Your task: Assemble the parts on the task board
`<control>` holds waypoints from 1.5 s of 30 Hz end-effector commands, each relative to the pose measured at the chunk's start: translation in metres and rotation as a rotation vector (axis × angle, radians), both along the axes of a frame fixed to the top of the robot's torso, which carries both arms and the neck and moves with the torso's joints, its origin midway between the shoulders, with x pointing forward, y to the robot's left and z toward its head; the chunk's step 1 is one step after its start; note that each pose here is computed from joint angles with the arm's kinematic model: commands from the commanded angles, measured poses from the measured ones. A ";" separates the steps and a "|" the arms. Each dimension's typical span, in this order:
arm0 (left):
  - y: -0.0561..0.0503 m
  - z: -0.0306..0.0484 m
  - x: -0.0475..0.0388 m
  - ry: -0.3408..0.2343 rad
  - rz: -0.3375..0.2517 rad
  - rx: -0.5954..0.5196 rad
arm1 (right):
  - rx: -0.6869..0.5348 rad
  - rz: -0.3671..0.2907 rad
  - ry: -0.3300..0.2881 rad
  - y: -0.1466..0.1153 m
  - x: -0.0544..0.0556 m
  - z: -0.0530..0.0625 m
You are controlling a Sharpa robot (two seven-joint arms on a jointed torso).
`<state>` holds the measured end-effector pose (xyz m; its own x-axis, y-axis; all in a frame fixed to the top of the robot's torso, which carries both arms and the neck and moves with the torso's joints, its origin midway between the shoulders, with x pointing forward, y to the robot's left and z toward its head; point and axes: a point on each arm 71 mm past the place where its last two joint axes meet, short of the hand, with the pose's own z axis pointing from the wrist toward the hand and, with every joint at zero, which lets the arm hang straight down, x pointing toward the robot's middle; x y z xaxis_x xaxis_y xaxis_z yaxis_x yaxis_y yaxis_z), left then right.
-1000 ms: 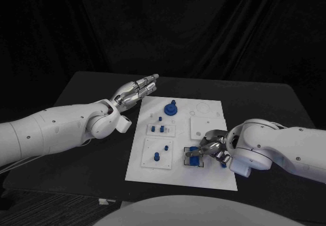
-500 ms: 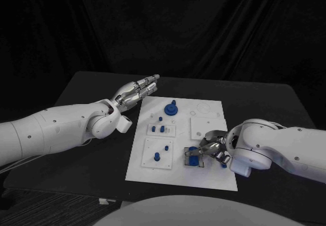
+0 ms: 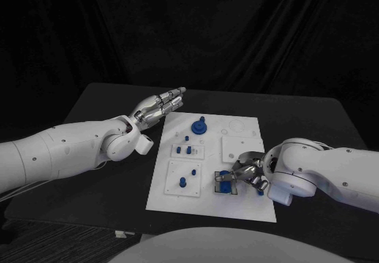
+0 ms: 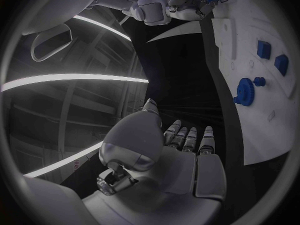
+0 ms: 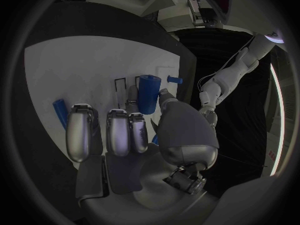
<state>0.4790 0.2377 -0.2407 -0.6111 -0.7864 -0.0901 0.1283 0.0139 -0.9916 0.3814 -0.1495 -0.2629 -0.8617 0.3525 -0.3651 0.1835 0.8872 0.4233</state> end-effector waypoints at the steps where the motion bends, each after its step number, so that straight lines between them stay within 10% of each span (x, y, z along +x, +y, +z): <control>1: -0.002 -0.0001 -0.0009 0.001 -0.015 -0.011 | -0.049 -0.008 0.012 -0.005 -0.001 -0.006; 26: -0.001 -0.0018 -0.0015 0.015 -0.019 -0.006 | -0.015 -0.051 -0.024 -0.013 -0.002 -0.001; 45: 0.003 -0.0017 -0.0030 0.015 -0.010 -0.003 | 0.059 -0.062 -0.126 -0.046 -0.008 0.047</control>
<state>0.4770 0.2426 -0.2429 -0.6138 -0.7850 -0.0841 0.1077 0.0222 -0.9939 0.3741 -0.1937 -0.2178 -0.7855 0.4363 -0.4388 0.1911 0.8455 0.4986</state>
